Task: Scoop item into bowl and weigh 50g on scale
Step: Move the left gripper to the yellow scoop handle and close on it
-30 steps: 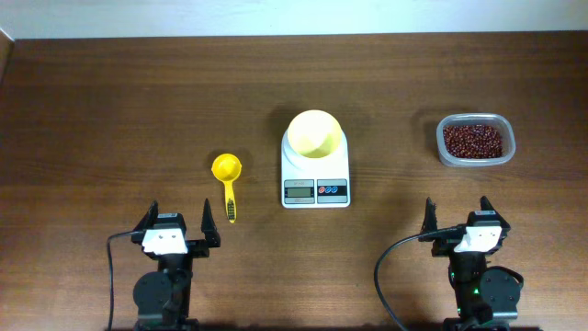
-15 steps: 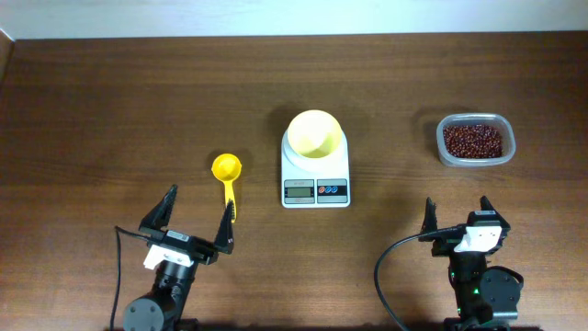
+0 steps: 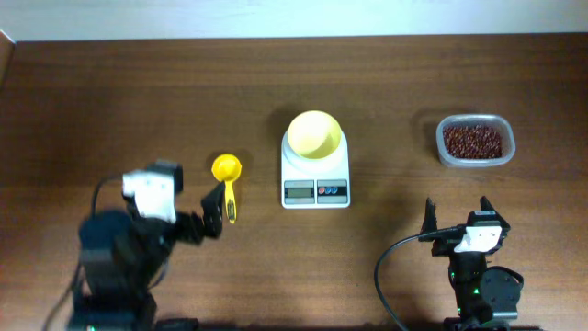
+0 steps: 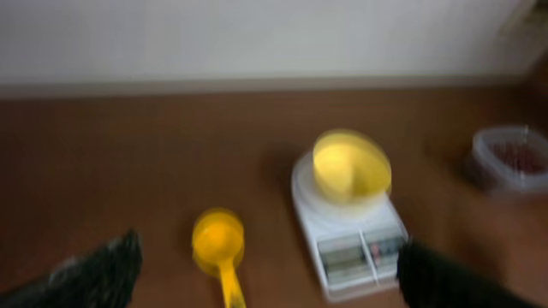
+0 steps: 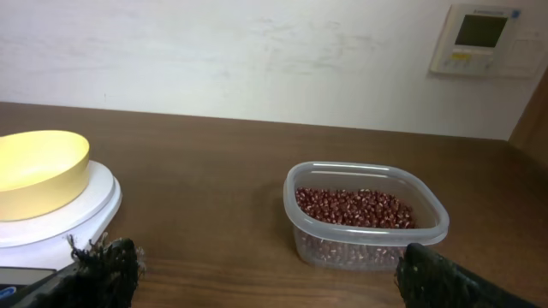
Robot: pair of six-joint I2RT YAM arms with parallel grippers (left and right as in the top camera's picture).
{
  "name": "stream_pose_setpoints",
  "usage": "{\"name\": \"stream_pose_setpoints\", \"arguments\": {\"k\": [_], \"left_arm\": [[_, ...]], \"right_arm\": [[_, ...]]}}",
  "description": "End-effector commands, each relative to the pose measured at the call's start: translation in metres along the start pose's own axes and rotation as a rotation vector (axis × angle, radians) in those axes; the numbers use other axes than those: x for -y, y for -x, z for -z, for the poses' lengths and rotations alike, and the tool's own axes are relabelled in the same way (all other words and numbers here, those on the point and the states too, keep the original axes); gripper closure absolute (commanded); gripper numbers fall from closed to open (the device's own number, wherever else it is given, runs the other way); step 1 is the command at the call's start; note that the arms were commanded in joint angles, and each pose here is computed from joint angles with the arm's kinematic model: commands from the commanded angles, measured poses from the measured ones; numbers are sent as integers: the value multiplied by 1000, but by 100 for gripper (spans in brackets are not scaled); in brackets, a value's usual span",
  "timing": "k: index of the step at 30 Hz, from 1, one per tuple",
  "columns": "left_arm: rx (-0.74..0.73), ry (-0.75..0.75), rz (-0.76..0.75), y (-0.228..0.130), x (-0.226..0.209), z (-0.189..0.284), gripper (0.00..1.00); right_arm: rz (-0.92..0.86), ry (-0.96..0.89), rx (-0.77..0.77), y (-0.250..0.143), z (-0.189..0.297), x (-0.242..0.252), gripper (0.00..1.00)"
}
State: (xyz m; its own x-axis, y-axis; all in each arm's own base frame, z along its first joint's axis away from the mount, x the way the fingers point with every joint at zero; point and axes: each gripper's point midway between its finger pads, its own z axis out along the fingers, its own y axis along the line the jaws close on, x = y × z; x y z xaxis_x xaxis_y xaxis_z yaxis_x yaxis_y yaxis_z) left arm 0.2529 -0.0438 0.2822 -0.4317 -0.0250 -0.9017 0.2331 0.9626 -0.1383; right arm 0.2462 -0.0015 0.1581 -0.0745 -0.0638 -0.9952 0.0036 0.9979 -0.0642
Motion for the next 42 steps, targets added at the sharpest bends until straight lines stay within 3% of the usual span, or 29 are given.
{"name": "stream_pose_setpoints", "arguments": {"k": [1,3,8,10,16,22,32,42], "left_arm": [[-167,-24,52,3,-3,-23,1],[-254,-176,100,-12,18,-37,1],[-354,-159,143,-12,13,-47,1],[-496,-21,160,-20,-12,-54,1],[-822,-1,258,-88,-28,-94,1],[-999,-35,298,-131,-24,-113,1],[-1070,21,327,-191,-36,-130,1],[-1036,8,333,-189,-26,-140,1]], "right_arm": [[3,-3,-6,-3,0,1,1],[3,-3,-6,-3,0,1,1],[3,-3,-6,-3,0,1,1],[3,-3,-6,-3,0,1,1],[3,-3,-6,-3,0,1,1],[3,-3,-6,-3,0,1,1],[3,-3,-6,-3,0,1,1],[3,-3,-6,-3,0,1,1]]}}
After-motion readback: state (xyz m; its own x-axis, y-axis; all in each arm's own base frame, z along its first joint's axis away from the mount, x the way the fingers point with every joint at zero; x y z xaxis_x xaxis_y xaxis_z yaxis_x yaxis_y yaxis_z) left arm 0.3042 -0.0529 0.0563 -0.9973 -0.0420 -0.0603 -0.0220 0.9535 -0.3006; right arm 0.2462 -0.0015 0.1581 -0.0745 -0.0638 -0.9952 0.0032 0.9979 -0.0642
